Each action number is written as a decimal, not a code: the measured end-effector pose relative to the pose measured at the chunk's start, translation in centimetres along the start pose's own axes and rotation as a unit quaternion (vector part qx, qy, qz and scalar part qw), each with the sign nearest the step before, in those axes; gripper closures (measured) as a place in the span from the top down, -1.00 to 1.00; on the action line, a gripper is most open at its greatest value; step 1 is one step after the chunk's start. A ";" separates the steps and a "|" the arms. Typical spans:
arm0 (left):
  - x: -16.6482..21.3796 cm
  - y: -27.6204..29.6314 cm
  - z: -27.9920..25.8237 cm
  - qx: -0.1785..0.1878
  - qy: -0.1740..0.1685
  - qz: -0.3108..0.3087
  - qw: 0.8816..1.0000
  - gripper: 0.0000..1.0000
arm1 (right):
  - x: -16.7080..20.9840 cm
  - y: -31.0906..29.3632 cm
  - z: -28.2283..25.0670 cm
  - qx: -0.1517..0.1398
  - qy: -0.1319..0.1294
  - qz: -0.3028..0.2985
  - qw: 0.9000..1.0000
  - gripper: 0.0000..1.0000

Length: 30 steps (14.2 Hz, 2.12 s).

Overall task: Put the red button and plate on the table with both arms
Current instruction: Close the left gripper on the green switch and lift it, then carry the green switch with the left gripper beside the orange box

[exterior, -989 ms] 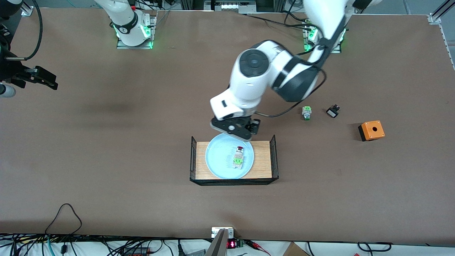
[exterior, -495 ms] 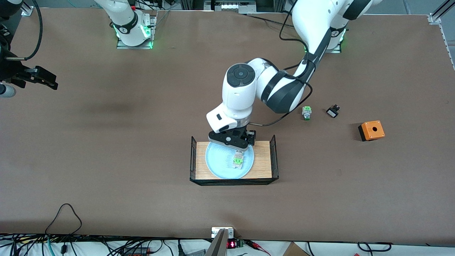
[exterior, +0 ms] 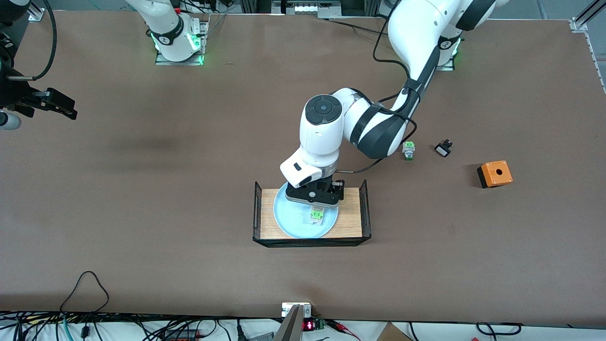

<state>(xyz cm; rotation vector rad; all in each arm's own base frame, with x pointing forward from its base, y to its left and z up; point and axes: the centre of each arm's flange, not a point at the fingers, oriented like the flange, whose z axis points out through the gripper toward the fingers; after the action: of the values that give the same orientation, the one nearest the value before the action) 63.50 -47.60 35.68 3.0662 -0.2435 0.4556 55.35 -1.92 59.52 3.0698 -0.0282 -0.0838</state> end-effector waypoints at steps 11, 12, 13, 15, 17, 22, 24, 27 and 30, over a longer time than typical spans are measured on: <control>0.0 0.1 2.5 -0.011 0.016 0.001 1.000 -0.11 | 0.0 -0.3 0.0 0.000 0.001 -0.003 1.000 1.00; 0.0 0.1 2.4 -0.011 0.017 0.001 1.000 -0.19 | 0.0 -0.3 0.0 0.000 0.001 -0.003 1.000 1.00; 0.1 -0.1 2.5 -0.010 0.017 0.000 1.000 -0.19 | 0.0 -0.3 0.0 0.000 0.001 -0.003 1.000 1.00; 0.5 -0.5 2.3 -0.009 0.020 -0.003 1.000 -0.19 | 0.0 -0.3 0.0 0.000 0.001 -0.003 1.000 1.00; 1.2 -1.1 1.4 -0.010 0.027 -0.008 1.000 -0.19 | 0.0 -0.3 0.0 0.000 0.001 -0.003 1.000 1.00; 1.7 -2.3 -5.0 -0.005 -0.024 -0.039 0.999 -0.19 | 0.1 -0.3 -0.1 0.000 0.005 -0.003 1.000 1.00; 1.1 -3.3 -8.6 0.010 -0.065 -0.047 0.997 -0.19 | 0.2 -0.3 -0.2 0.000 0.008 -0.003 1.000 1.00; -0.4 -5.0 -12.8 0.043 -0.132 -0.023 0.990 -0.19 | 0.3 -1.8 -0.3 -0.003 0.012 -0.017 1.000 1.00; -1.0 -8.5 -14.0 0.058 -0.193 0.056 0.978 -0.19 | 0.3 -2.9 -0.2 -0.005 0.011 -0.025 1.000 1.00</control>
<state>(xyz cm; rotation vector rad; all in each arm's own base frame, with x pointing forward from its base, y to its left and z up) 59.90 -38.33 48.67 3.2414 -0.4156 -0.1376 55.74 1.00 59.48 3.0622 0.0508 -0.0520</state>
